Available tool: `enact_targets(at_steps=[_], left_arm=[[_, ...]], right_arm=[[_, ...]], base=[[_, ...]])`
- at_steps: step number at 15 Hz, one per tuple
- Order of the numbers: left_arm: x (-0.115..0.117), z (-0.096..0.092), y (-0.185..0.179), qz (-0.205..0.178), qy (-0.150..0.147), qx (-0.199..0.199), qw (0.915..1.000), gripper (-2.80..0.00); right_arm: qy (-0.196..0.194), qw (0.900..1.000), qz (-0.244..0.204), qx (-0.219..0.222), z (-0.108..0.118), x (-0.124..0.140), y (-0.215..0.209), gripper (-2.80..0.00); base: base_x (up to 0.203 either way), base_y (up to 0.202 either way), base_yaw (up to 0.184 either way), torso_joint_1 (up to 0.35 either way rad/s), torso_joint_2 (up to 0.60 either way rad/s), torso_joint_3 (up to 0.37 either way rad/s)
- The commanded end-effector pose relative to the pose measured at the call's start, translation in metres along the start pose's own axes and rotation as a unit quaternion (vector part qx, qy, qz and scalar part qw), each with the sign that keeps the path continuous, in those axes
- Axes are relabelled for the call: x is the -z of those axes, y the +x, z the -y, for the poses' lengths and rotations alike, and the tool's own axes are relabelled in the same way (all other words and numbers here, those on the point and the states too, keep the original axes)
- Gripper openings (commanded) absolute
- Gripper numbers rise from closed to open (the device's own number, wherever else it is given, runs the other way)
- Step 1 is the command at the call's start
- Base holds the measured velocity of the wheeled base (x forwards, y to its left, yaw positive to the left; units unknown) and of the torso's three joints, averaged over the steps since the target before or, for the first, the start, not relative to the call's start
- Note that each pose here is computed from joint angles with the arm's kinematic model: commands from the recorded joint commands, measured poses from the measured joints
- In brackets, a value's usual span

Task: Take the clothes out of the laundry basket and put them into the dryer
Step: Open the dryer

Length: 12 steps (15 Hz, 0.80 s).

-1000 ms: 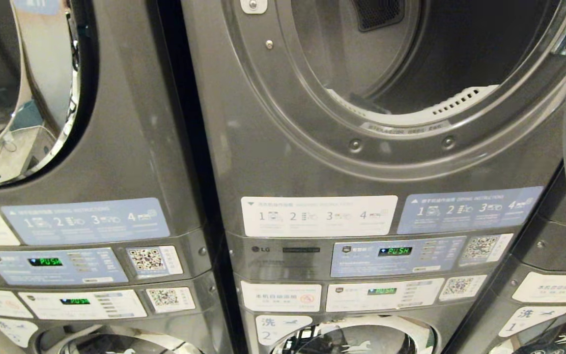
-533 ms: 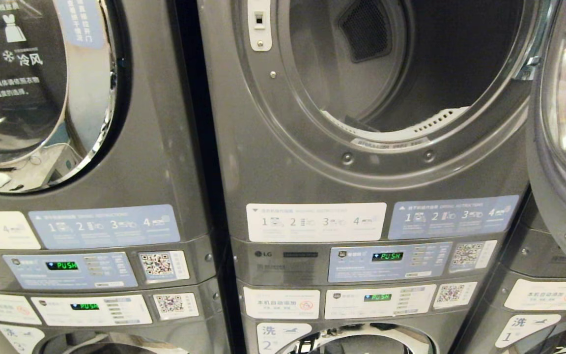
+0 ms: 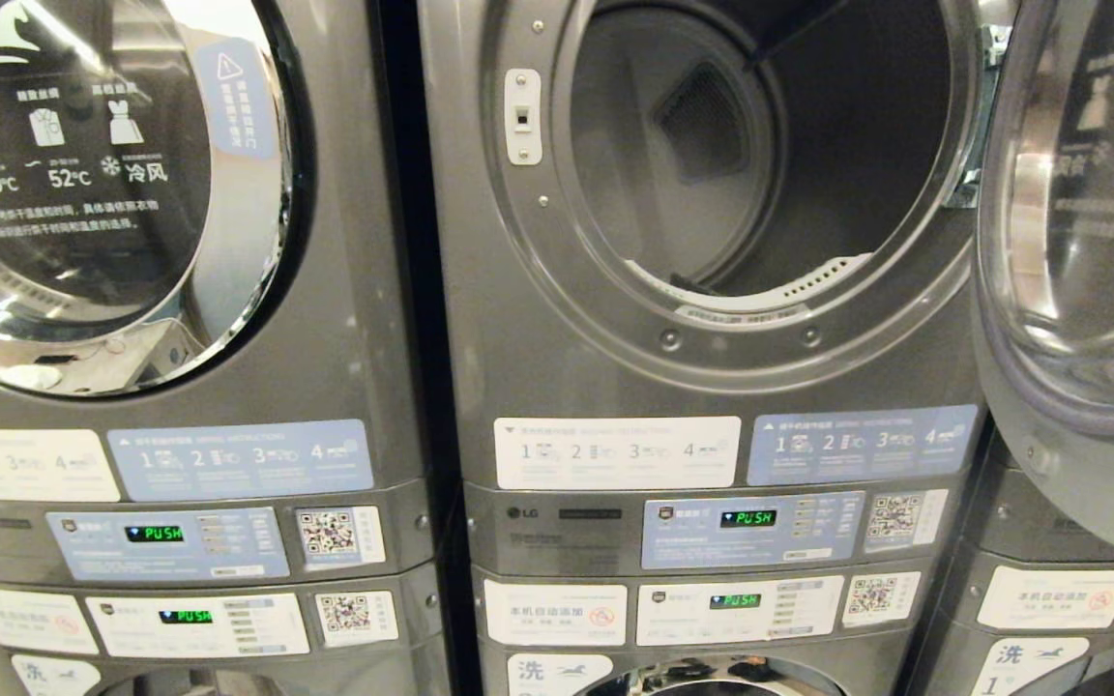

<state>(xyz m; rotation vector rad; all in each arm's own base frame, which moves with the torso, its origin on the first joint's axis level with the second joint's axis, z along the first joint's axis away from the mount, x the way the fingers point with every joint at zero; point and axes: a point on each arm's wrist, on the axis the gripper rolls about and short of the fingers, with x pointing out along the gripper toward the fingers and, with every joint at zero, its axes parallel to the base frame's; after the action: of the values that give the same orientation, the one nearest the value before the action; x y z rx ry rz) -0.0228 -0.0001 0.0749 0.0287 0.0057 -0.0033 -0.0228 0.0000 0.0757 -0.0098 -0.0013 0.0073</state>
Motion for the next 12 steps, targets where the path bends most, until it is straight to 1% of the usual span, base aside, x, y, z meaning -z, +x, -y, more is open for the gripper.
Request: enact_targets(at_steps=[1, 5, 12], left_arm=[[0.0, 0.0, 0.0, 0.0, 0.0, 0.0, 1.0, -2.8], [0.0001, 0.0, -0.0001, 0.001, 0.002, 0.001, 1.0, -2.8], [0.0, 0.0, 0.0, 0.0, 0.006, -0.001, 1.0, -2.8]], right_arm=[[0.0, 1.0, 0.0, 0.0, 0.0, 0.0, 0.0, -2.8], [0.0, 1.0, 0.0, 0.0, 0.0, 0.0, 0.0, -2.8], [0.003, 1.0, 0.0, 0.0, 0.0, 0.0, 0.0, -2.8]], base=[[0.0, 0.0, 0.0, 0.002, 0.0, 0.193], [0.0, 0.0, 0.0, 0.004, 0.0, 0.163], [0.0, 0.0, 0.0, 0.0, 0.0, 0.012]])
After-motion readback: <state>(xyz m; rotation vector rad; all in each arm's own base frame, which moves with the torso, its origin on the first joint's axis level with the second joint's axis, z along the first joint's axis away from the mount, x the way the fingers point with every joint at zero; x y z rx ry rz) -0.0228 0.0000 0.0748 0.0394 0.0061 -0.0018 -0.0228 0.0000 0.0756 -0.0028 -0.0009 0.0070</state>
